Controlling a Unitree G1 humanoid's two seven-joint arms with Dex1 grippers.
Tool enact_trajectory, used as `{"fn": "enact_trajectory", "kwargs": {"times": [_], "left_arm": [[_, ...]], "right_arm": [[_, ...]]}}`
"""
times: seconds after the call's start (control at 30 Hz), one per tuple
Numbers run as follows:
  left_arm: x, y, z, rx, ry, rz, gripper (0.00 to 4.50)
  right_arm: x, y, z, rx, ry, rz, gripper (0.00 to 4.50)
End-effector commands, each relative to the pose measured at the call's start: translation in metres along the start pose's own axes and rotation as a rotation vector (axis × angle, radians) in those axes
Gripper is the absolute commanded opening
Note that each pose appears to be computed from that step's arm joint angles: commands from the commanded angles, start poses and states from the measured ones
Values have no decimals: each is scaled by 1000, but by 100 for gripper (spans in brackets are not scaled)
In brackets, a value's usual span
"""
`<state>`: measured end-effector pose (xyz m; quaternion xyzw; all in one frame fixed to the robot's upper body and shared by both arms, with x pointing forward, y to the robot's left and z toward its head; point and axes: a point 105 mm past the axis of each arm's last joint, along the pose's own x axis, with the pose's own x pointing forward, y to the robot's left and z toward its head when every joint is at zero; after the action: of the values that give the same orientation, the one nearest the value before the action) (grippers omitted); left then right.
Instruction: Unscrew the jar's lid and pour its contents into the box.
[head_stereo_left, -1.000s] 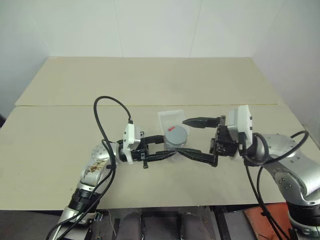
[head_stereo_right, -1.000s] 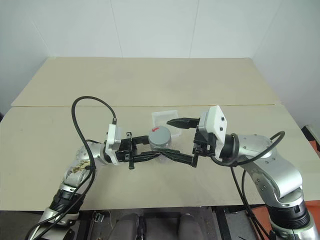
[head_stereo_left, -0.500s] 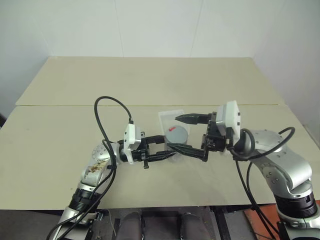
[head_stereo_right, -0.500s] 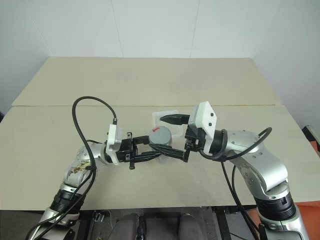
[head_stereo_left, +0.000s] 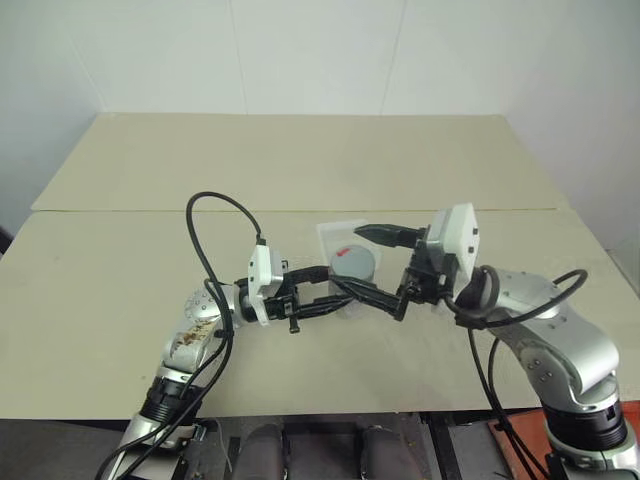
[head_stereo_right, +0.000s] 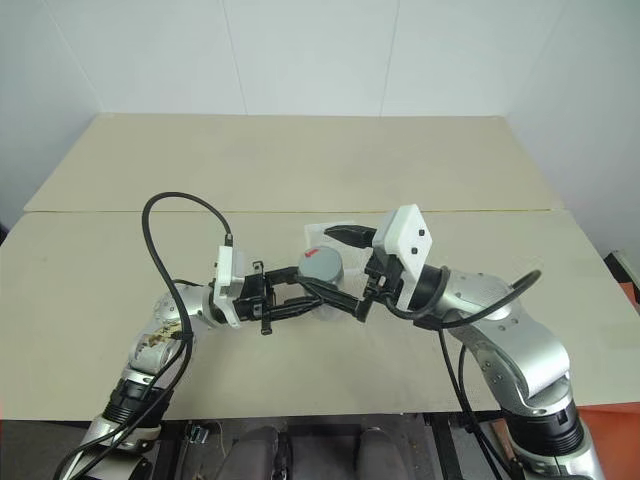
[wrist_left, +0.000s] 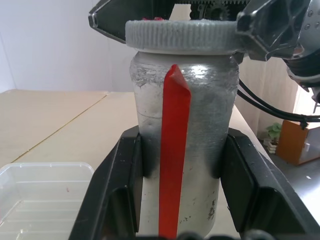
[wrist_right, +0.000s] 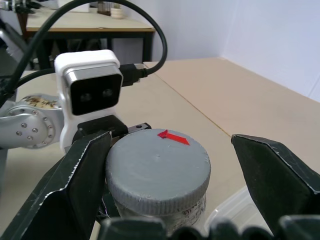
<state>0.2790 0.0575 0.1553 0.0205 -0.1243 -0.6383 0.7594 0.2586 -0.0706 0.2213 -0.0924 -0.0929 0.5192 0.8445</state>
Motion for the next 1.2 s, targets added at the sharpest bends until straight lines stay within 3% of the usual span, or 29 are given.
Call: {"fn": "enact_trajectory", "kwargs": {"times": [0.03, 0.77, 1.2], "left_arm": [[3, 0, 8, 43, -21, -13, 184], [-5, 5, 8, 52, -5, -13, 184], [-5, 4, 7, 49, -6, -19, 184]], "right_arm": [[3, 4, 10, -42, -29, -12, 445], [-18, -10, 5, -70, 33, -51, 445], [-18, 2, 9, -44, 9, 21, 445]]}}
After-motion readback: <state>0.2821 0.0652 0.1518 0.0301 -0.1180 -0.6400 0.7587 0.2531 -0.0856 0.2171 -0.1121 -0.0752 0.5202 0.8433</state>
